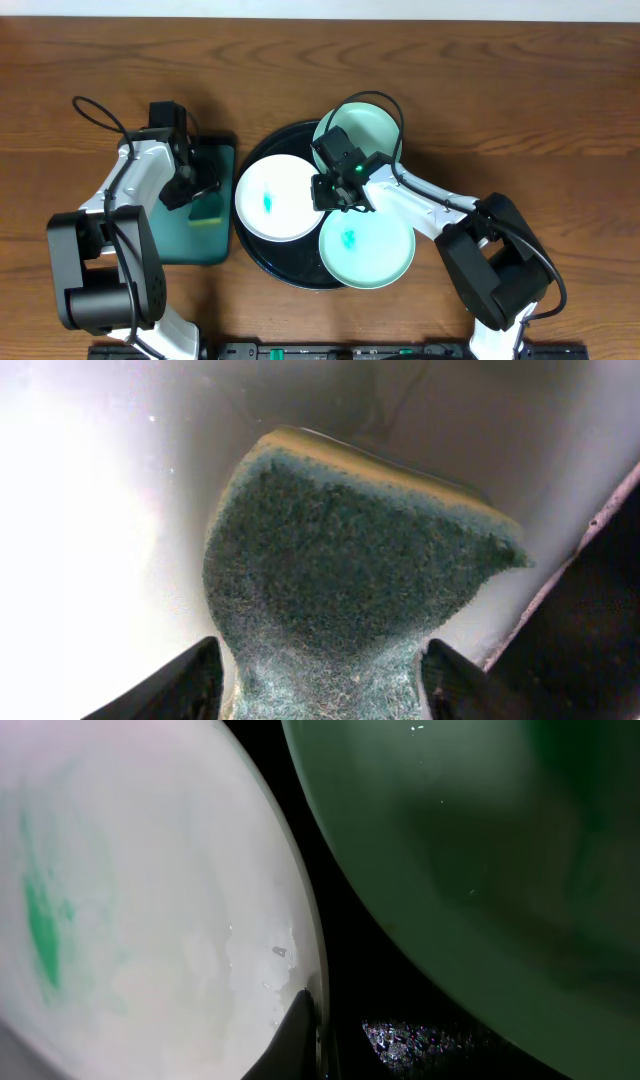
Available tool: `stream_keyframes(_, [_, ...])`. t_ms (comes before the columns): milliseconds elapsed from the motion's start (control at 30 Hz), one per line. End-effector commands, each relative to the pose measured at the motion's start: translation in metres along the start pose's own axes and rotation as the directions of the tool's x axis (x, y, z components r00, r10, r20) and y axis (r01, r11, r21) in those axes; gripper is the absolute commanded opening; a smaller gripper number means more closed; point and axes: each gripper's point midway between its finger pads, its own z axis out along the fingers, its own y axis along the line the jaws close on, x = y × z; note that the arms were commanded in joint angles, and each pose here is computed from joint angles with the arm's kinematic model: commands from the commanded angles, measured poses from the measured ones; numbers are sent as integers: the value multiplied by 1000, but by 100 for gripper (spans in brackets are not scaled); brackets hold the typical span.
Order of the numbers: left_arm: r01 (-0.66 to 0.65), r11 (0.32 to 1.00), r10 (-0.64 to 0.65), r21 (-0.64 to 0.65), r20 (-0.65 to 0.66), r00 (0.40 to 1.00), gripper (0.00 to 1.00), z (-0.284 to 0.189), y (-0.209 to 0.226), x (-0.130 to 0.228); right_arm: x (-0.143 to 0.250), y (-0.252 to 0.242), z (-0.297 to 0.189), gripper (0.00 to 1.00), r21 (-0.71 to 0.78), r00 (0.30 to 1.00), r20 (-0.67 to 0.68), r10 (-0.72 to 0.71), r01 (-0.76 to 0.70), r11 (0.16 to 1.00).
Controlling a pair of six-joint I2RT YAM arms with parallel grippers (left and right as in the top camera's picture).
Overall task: Clean dirty plates on tray and stack at the side
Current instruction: 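Grasp the green sponge in the soapy water with the left gripper, then lift the sponge out of the water with the left gripper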
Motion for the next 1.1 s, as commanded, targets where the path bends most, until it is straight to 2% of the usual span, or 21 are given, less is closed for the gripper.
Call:
stream_keyframes(0, [5,1000,-5,-20,-19,1000,61,4,6,5,30,-22,21,1,73,995,-100,-26,34,997])
stream_keyframes(467, [4,1000,-5,-22,-22,1000,45,7,6,5,30,-22,21,1,73,995,-100,-26,34,997])
stream_keyframes(700, [4,999,-6,-32,-53,999,32,17,8,8,30,-22,21,1,73,995,-100,-26,34,997])
stream_keyframes(833, [5,999,-8,-40,-78,997,32,25,9,12,30,-22,21,1,73,995,-100,-26,34,997])
stream_keyframes(933, [-3,999,0,-41,-82,997,19,27,9,12,30,-22,21,1,73,995,-100,-26,34,997])
stream_keyframes(1000, [-2,999,-1,-35,-78,997,7,27,8,11,30,-22,21,1,73,995,-100,-26,34,997])
stream_keyframes(1067, [-5,1000,4,-8,-84,996,7,27,3,12,30,-22,21,1,73,995,-99,-26,34,997])
